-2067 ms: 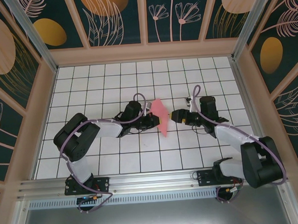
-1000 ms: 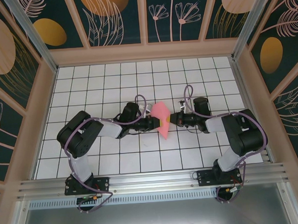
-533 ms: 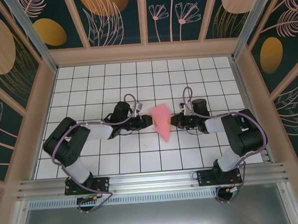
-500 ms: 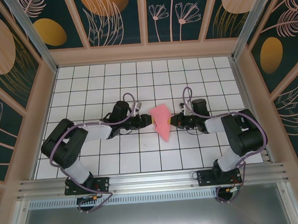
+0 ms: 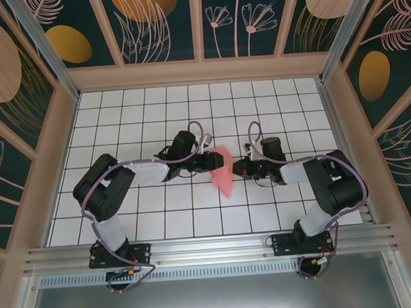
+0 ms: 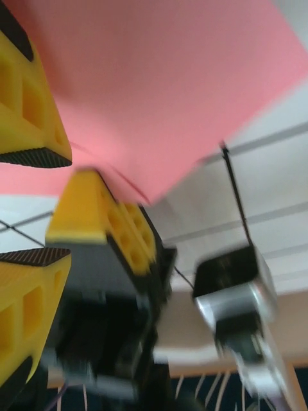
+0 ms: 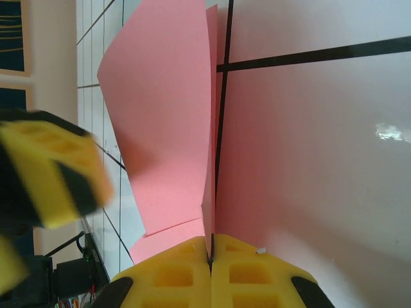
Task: Fold a paper plane with a square sheet of paper (fold left side to right side)
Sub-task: Fold the wing for the fifth time at the center of the table.
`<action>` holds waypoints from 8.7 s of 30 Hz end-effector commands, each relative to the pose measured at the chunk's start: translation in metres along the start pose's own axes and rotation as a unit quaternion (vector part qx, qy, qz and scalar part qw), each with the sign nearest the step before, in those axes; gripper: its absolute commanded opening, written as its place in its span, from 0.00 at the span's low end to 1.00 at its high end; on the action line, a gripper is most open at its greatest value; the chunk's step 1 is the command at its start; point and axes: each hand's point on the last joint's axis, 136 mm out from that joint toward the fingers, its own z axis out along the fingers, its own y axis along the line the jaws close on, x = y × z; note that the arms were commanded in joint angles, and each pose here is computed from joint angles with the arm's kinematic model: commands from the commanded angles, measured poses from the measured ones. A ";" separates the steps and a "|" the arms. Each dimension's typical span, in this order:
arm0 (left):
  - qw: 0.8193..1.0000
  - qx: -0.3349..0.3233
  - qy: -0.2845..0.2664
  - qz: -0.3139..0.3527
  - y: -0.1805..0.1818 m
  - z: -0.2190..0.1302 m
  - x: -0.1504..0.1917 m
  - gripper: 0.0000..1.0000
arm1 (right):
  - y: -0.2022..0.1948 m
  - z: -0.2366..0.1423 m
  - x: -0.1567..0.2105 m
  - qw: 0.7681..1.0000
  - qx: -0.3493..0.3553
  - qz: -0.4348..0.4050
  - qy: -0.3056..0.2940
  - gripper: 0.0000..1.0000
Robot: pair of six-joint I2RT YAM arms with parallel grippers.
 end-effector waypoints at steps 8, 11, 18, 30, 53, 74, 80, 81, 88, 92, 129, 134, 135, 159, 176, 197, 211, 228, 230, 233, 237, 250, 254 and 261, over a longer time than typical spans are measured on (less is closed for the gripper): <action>0.998 -0.054 0.015 -0.034 0.043 0.011 0.015 0.40 | -0.004 -0.005 0.002 1.000 0.028 -0.014 -0.001 0.17; 0.998 -0.056 0.018 -0.037 0.049 0.015 0.018 0.40 | -0.002 -0.007 0.004 1.000 0.027 -0.015 0.000 0.25; 0.997 -0.055 0.022 -0.043 0.057 0.022 0.020 0.39 | -0.003 -0.011 0.010 0.999 0.036 -0.009 0.007 0.41; 0.997 -0.058 0.020 -0.038 0.060 0.027 0.016 0.37 | 0.004 0.001 0.023 0.999 0.040 0.000 0.021 0.40; 0.997 -0.048 -0.057 0.001 0.008 -0.050 -0.037 0.47 | 0.011 0.015 0.015 0.993 0.063 0.064 -0.076 0.08; 0.993 -0.074 0.016 -0.095 0.045 0.013 0.030 0.35 | 0.007 0.025 0.020 0.990 0.079 0.069 -0.091 0.14; 0.989 -0.095 0.022 -0.108 0.062 0.018 0.036 0.33 | 0.009 0.020 0.021 0.992 0.084 0.049 -0.080 0.28; 0.989 -0.097 0.022 -0.109 0.063 0.018 0.036 0.33 | 0.010 0.018 0.020 0.992 0.081 0.043 -0.081 0.31; 0.988 -0.106 0.026 -0.112 0.071 0.021 0.039 0.31 | 0.012 -0.014 0.001 0.992 0.066 0.027 -0.100 0.47; 0.988 -0.108 0.026 -0.112 0.072 0.021 0.040 0.30 | -0.006 -0.027 -0.008 0.989 0.084 0.051 -0.112 0.48; 0.986 -0.123 0.020 -0.113 0.079 0.021 0.039 0.25 | 0.005 0.023 0.054 0.994 0.084 0.066 -0.018 0.25; 0.985 -0.125 0.020 -0.113 0.080 0.021 0.039 0.25 | 0.004 0.027 0.057 0.994 0.092 0.062 -0.013 0.19; 0.985 -0.126 0.019 -0.114 0.080 0.021 0.038 0.25 | 0.003 0.027 0.058 0.993 0.099 0.059 -0.013 0.17; 0.984 -0.131 0.020 -0.116 0.082 0.021 0.039 0.24 | 0.006 0.031 0.077 0.986 0.164 0.022 0.001 0.20; 0.984 -0.137 0.021 -0.112 0.082 0.020 0.038 0.24 | 0.032 0.015 0.053 0.992 0.127 -0.017 -0.021 0.38; 0.985 -0.130 0.017 -0.109 0.078 0.019 0.036 0.23 | -0.016 -0.021 -0.022 0.991 0.084 0.063 -0.082 0.29; 0.985 -0.130 0.015 -0.108 0.078 0.019 0.035 0.23 | 0.009 0.005 -0.020 0.997 0.047 0.040 -0.053 0.31; 0.985 -0.131 0.014 -0.108 0.079 0.018 0.036 0.21 | 0.017 0.033 -0.009 0.998 0.044 0.032 -0.019 0.43; 0.985 -0.134 0.014 -0.108 0.081 0.018 0.037 0.21 | 0.011 0.034 -0.008 0.998 0.056 0.037 -0.018 0.43; 0.985 -0.134 0.013 -0.107 0.080 0.017 0.036 0.20 | 0.002 0.034 -0.008 0.996 0.076 0.044 -0.017 0.43; 0.985 -0.138 0.007 -0.102 0.078 0.014 0.034 0.19 | -0.008 0.035 -0.006 0.994 0.099 0.048 -0.016 0.43; 0.988 -0.129 -0.021 -0.077 0.057 -0.008 0.017 0.22 | -0.016 0.039 -0.002 0.993 0.111 0.050 -0.005 0.43; 0.990 -0.119 -0.028 -0.072 0.050 -0.014 0.011 0.23 | -0.014 0.041 -0.002 0.993 0.107 0.048 -0.004 0.43; 0.990 -0.100 -0.055 -0.080 0.041 -0.034 -0.006 0.28 | -0.014 0.042 -0.002 0.993 0.108 0.046 -0.001 0.43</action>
